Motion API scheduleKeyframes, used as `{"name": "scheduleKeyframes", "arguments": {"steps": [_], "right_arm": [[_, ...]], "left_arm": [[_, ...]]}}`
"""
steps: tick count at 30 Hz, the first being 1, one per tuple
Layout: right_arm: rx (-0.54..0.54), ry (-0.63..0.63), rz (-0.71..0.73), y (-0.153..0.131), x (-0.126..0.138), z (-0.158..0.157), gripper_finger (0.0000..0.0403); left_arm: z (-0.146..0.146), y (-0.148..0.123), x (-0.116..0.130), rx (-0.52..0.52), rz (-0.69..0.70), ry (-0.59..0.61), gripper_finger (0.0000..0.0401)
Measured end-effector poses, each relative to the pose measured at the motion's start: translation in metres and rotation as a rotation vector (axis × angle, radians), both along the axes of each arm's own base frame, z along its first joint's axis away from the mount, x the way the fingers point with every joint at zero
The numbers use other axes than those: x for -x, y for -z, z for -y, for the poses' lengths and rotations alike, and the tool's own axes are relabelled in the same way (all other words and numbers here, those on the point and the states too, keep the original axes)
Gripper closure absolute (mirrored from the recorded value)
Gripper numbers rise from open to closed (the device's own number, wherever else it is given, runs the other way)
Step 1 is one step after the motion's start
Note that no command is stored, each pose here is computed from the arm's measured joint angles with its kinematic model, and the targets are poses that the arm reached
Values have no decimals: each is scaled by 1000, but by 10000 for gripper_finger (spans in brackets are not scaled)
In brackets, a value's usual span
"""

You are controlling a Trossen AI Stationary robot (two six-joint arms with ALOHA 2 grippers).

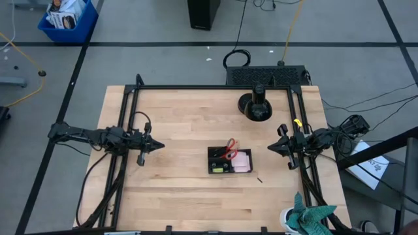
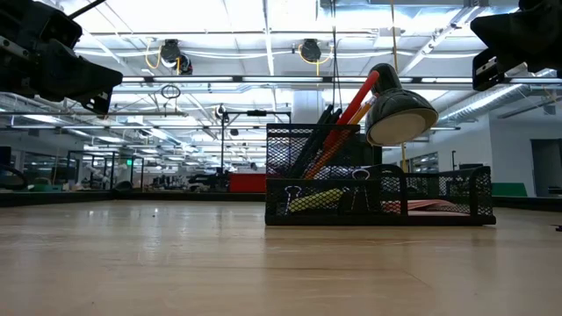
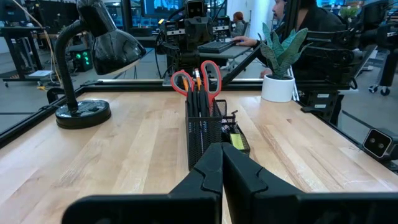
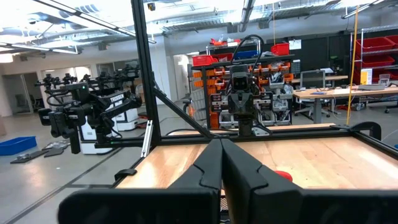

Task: Pick and place office supplies into organizer
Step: Return to Home Position

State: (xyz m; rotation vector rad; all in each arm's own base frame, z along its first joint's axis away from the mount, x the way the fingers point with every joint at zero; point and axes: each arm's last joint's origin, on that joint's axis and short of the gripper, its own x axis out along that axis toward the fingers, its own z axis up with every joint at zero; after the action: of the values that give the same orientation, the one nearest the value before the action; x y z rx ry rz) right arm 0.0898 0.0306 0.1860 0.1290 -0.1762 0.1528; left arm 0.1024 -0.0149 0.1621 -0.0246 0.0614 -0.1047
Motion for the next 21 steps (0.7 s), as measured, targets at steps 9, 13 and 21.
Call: {"name": "scheduleKeyframes", "arguments": {"steps": [9,13,21], "right_arm": [[0,0,-1,0,0,0,403],[1,0,0,0,0,0,403],[0,0,0,0,0,0,403]], "left_arm": [[0,0,0,0,0,0,396],[0,0,0,0,0,0,395],[0,0,0,0,0,0,395]]}}
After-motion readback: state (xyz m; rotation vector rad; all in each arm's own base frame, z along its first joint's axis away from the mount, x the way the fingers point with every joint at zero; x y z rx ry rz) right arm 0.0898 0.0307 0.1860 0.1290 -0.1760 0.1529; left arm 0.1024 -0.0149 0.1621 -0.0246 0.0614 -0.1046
